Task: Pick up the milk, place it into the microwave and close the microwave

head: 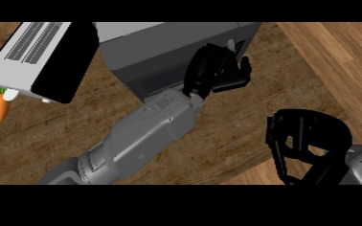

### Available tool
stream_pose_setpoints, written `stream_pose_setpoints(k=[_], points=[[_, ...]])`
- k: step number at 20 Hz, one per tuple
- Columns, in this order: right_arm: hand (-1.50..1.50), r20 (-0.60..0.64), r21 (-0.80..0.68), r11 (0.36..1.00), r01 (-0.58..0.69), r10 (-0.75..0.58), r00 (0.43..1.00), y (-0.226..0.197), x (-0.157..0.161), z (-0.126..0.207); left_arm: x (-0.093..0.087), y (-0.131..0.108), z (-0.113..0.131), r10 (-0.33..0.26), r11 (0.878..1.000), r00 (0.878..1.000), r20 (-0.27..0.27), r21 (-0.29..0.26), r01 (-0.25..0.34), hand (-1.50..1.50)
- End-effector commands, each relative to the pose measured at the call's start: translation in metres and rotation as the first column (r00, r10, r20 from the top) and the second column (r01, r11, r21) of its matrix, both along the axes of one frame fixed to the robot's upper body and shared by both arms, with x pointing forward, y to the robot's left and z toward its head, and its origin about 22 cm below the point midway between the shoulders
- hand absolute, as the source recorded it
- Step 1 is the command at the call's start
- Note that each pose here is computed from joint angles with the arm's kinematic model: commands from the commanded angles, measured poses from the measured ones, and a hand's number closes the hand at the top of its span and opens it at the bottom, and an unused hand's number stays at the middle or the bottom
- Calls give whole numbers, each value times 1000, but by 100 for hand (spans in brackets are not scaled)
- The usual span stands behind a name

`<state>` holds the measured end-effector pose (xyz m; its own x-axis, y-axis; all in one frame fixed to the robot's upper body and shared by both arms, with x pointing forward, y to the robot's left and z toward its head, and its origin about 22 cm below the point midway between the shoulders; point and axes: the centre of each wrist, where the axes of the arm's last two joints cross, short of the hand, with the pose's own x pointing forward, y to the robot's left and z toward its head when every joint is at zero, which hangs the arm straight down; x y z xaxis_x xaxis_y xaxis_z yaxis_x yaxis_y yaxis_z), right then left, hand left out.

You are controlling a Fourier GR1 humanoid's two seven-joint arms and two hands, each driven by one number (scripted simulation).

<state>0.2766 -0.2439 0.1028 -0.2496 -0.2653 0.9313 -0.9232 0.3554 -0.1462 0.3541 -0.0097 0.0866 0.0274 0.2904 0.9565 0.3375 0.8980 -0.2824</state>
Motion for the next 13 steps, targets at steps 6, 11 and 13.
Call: stream_pose_setpoints(k=[6, 11, 13], points=[[150, -23, 49, 999, -6, 8, 1000, 13, -27, -11, 18, 58, -55, 138, 986, 974, -178, -69, -153, 150], [150, -21, 69, 998, -1, 2, 1000, 21, -42, -13, 16, 63, -66, 105, 987, 977, -188, -102, -125, 150], [150, -28, 70, 998, 3, -2, 1000, 25, -48, -14, 16, 68, -71, 104, 987, 978, -182, -103, -124, 150]])
